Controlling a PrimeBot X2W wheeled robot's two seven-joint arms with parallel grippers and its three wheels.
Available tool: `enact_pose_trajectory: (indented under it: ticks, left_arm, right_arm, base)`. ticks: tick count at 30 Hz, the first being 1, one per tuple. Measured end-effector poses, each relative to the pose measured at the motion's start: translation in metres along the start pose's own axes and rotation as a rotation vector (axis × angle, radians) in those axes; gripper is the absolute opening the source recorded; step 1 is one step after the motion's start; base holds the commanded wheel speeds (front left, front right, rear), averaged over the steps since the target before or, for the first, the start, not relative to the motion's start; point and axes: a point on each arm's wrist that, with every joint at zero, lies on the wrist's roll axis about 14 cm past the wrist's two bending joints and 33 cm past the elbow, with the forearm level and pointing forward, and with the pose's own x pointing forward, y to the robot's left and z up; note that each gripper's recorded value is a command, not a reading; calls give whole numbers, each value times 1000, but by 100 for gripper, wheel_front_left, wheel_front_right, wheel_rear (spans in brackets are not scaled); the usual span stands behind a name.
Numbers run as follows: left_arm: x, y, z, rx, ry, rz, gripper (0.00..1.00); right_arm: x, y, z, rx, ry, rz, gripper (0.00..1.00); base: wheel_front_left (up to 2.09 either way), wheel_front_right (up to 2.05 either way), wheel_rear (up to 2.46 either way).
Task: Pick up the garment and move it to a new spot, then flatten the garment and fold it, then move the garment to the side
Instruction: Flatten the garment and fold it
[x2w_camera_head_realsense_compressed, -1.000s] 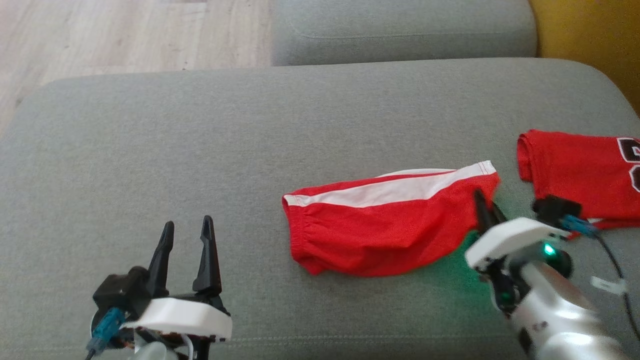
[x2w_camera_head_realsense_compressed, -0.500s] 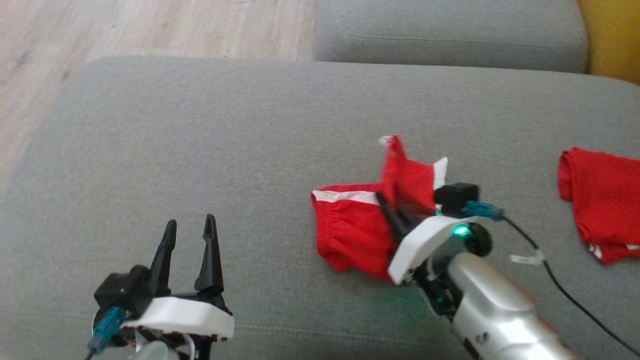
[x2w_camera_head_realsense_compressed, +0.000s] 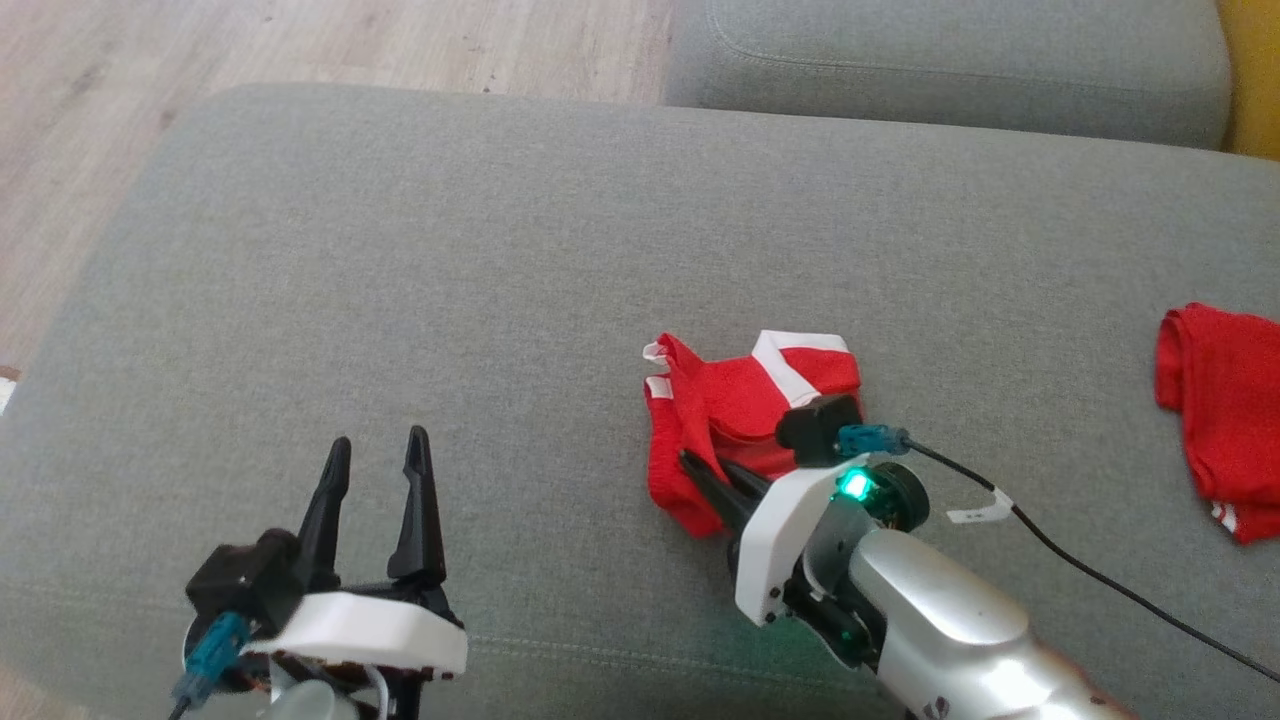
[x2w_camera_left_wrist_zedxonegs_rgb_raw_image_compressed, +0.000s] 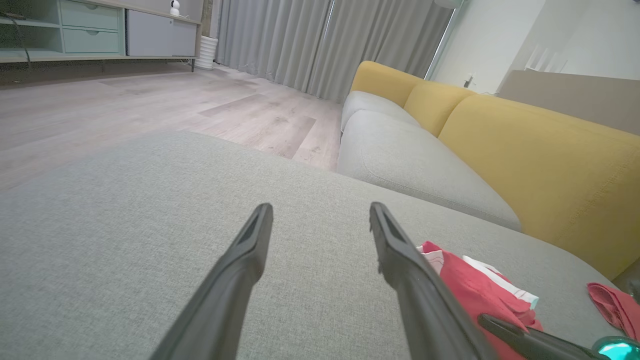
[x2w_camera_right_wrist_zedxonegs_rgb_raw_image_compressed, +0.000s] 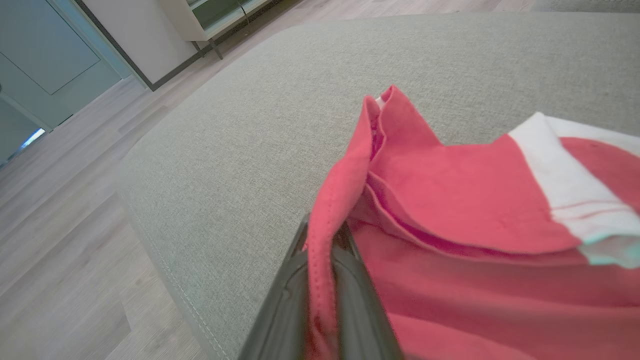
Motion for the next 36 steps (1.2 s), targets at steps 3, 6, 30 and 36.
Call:
enact_pose_trajectory:
  ticks: [3,6,30,36]
  left_arm:
    - [2,-2,0,0,-2,-7,100]
    - [4,-5,-3,0,6,-15,100]
    - [11,-28,1,2,-2,-87,100]
    - [11,-24,2,2,-4,-72,100]
  right_arm:
    - [-1,2,1,-12,-5,8,100]
    - [-2,5,3,-22,-15,16,100]
    - [-68,-100,61,65,-390,-353,100]
    - [-82,-129,41,72,-346,-458,7]
  base:
    - [0,0,0]
    - [0,0,0]
    - [0,0,0]
    - [0,0,0]
